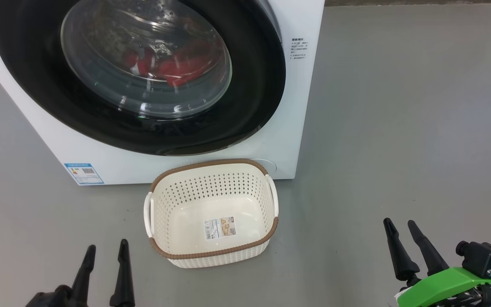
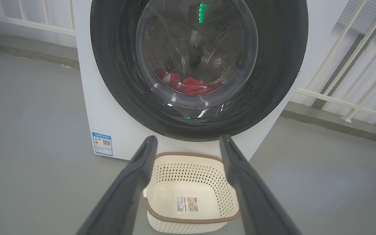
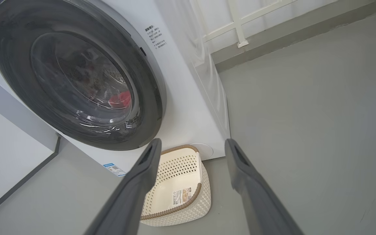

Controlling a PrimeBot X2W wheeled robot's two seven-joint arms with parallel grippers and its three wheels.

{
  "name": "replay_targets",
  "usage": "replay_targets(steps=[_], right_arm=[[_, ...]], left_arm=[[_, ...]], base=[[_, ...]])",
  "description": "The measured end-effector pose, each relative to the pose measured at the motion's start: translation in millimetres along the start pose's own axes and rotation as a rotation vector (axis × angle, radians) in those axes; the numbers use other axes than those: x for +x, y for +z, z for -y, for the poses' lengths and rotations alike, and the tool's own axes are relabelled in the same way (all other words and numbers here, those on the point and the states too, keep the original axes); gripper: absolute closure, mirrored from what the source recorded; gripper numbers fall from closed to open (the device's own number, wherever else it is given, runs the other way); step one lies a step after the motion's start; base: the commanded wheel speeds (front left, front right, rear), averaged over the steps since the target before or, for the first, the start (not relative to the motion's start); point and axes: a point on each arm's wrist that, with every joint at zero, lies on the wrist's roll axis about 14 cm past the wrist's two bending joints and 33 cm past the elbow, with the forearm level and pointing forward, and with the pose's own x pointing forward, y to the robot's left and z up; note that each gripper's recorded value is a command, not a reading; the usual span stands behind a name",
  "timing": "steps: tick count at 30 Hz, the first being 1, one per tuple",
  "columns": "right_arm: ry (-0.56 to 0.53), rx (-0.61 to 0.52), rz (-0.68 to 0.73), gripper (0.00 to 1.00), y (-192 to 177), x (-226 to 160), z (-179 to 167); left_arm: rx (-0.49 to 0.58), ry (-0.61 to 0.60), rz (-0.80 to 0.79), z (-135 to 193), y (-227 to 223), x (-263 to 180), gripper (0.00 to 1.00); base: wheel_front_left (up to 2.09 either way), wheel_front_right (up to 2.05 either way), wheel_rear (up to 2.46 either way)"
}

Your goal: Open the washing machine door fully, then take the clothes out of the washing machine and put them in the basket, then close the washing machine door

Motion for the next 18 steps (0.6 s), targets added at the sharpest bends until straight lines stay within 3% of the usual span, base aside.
replay_targets(steps=[18], right_arm=[[0.007,-0.129,0.018,0.00,-0.7,-8.6,4.1]], left_arm=[[0.206,-0.032,0.032,2.9,0.5,-8.9,0.00]], base=[[0.00,0.00,0.00]])
